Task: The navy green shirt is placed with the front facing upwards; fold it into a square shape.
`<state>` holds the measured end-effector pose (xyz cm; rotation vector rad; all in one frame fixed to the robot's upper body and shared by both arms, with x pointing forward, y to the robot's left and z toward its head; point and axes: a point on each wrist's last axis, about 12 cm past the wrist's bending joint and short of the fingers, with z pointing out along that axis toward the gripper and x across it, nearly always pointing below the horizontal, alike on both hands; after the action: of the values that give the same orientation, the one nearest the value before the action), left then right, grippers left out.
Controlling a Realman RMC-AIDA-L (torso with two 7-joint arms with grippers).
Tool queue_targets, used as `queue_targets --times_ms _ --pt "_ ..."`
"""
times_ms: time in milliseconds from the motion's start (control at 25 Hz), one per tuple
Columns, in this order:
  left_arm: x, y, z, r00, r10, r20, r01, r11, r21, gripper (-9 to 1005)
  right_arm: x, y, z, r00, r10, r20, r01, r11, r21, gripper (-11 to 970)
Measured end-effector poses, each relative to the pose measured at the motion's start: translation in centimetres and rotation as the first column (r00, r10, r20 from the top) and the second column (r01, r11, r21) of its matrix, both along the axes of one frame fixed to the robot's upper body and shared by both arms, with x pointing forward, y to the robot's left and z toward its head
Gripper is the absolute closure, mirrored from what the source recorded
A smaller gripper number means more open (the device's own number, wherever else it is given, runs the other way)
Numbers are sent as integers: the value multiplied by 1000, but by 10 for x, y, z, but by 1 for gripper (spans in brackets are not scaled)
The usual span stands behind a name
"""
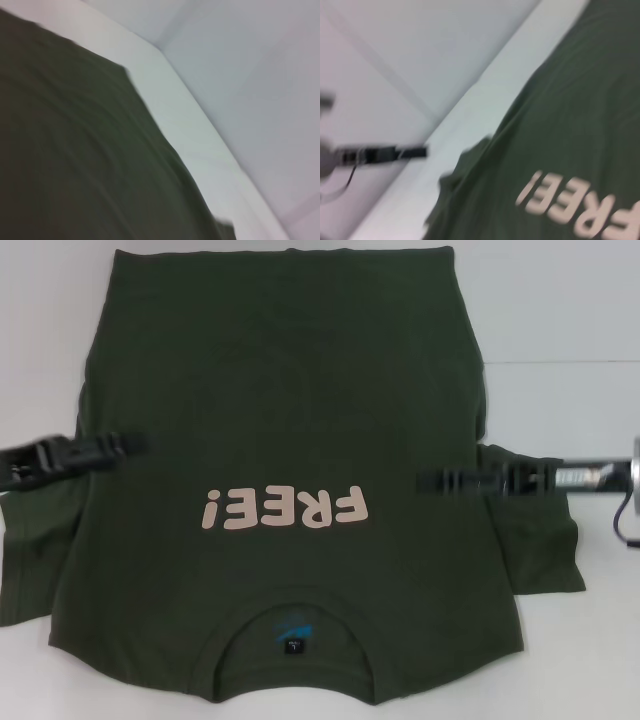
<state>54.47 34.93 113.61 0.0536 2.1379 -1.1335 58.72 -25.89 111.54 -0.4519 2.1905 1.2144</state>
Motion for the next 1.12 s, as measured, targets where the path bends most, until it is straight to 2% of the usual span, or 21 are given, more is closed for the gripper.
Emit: queue_targets --times_ms 200,320,480,800,960,1120 --pt "-6 29 -16 979 173 -108 -186 974 -130 124 23 -12 13 982 -171 -74 173 985 20 165" --pt "-10 38 -28 956 242 -165 -266 954 -141 124 35 -19 20 968 -225 -108 227 974 2 165" --pt "-18 47 -39 927 315 -203 -344 930 -131 123 43 -19 26 964 -233 -131 235 972 4 165" --pt "-34 65 -55 874 418 -246 -448 890 -80 123 46 -14 27 964 -230 -132 233 972 11 165" --pt "-38 69 -60 857 455 -243 -480 876 -53 123 46 -14 27 964 -233 -132 237 971 16 165" --pt "-40 69 -64 862 457 -219 -473 880 -24 124 45 -15 26 962 -236 -135 240 971 18 164"
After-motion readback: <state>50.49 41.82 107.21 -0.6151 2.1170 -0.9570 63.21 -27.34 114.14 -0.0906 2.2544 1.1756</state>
